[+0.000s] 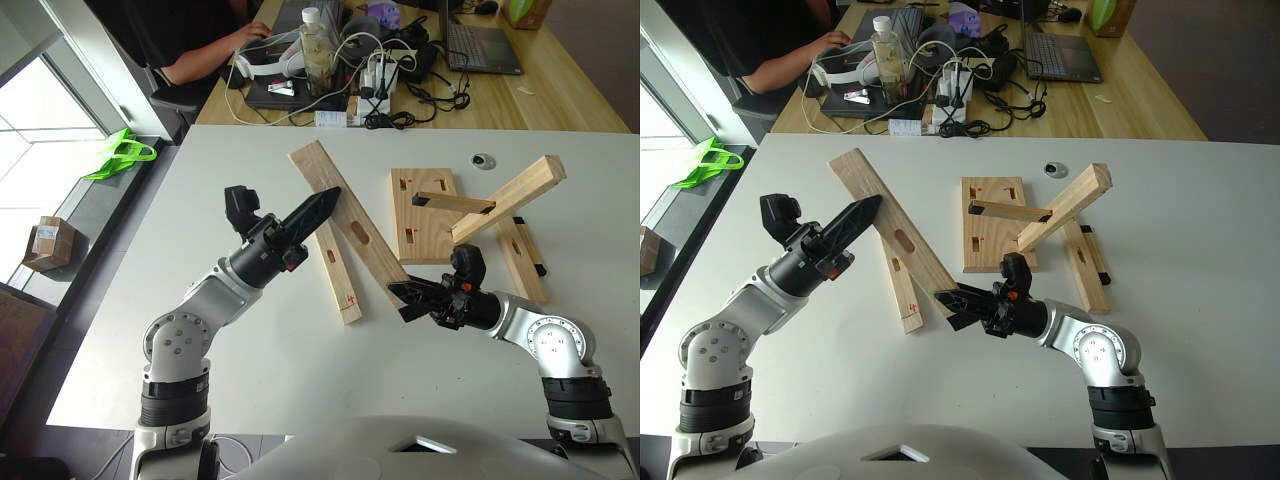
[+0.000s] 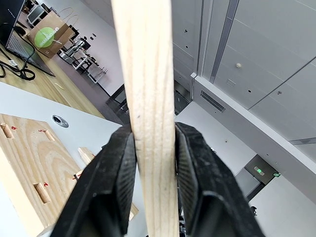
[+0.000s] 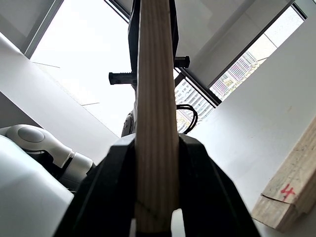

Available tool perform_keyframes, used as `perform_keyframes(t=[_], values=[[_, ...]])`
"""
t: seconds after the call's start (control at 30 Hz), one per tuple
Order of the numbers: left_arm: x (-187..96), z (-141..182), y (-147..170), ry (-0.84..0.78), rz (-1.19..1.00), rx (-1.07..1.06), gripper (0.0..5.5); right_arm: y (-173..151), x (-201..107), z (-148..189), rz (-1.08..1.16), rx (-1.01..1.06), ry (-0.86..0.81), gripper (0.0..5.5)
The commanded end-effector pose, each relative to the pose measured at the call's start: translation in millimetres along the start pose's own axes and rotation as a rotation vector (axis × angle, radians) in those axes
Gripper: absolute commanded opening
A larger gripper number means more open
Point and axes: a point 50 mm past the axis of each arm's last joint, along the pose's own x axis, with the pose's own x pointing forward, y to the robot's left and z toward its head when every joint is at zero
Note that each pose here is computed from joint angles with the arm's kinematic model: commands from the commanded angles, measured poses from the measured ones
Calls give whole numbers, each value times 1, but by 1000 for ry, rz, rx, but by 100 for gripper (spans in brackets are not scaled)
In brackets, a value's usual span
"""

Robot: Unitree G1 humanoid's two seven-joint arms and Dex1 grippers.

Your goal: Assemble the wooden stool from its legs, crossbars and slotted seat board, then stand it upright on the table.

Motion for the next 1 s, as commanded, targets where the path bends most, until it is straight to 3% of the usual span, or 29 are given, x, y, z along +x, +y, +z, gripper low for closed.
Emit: perform_keyframes(t=[0.03, 1.0], values=[[3, -18, -2, 132, -15, -43, 122, -4, 3, 17, -57, -84, -20, 101], [9, -10, 2, 126, -23, 7, 122, -8, 6, 25, -41, -111, -17, 101]])
